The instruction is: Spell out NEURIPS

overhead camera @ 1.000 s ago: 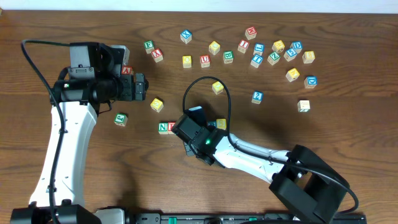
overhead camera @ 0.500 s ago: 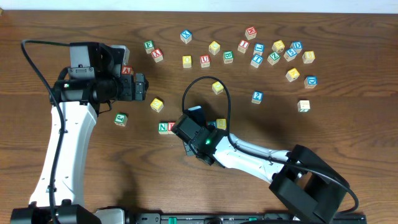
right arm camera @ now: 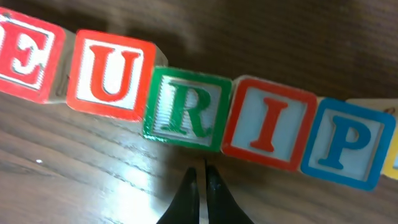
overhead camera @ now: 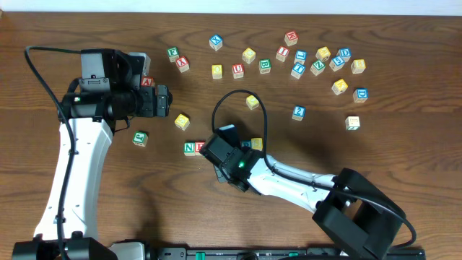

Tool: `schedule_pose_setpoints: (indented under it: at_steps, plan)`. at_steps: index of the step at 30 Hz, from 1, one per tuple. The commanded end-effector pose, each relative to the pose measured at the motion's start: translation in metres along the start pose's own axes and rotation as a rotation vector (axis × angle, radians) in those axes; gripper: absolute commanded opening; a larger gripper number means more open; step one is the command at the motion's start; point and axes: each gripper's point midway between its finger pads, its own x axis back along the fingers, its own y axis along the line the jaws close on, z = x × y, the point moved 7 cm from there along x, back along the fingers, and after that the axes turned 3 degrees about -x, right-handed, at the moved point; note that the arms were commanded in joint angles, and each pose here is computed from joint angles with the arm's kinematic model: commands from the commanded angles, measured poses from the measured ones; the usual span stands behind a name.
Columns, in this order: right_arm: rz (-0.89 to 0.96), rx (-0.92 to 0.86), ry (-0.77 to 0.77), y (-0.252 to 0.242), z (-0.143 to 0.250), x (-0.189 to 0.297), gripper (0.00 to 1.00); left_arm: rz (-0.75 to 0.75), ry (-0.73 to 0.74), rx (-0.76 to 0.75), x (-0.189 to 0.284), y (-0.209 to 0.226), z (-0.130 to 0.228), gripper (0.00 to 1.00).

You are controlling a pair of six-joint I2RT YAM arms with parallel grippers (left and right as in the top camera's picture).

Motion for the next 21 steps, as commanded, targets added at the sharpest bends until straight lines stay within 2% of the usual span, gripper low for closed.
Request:
schedule_pose_setpoints:
  at_steps: [1,21]
  plan:
    - [0.016,-0.023,0.013,-0.0039,0.0019,-0.0035,0.01,0.011,-0.022,-0.025,0.0045,-0.0012,-0.0067,0.98]
    - [0.046,-0.042,0.012,-0.0081,0.0027,-0.0034,0.01,0.011,-0.022,-0.025,0.0045,-0.0012,-0.0067,0.98]
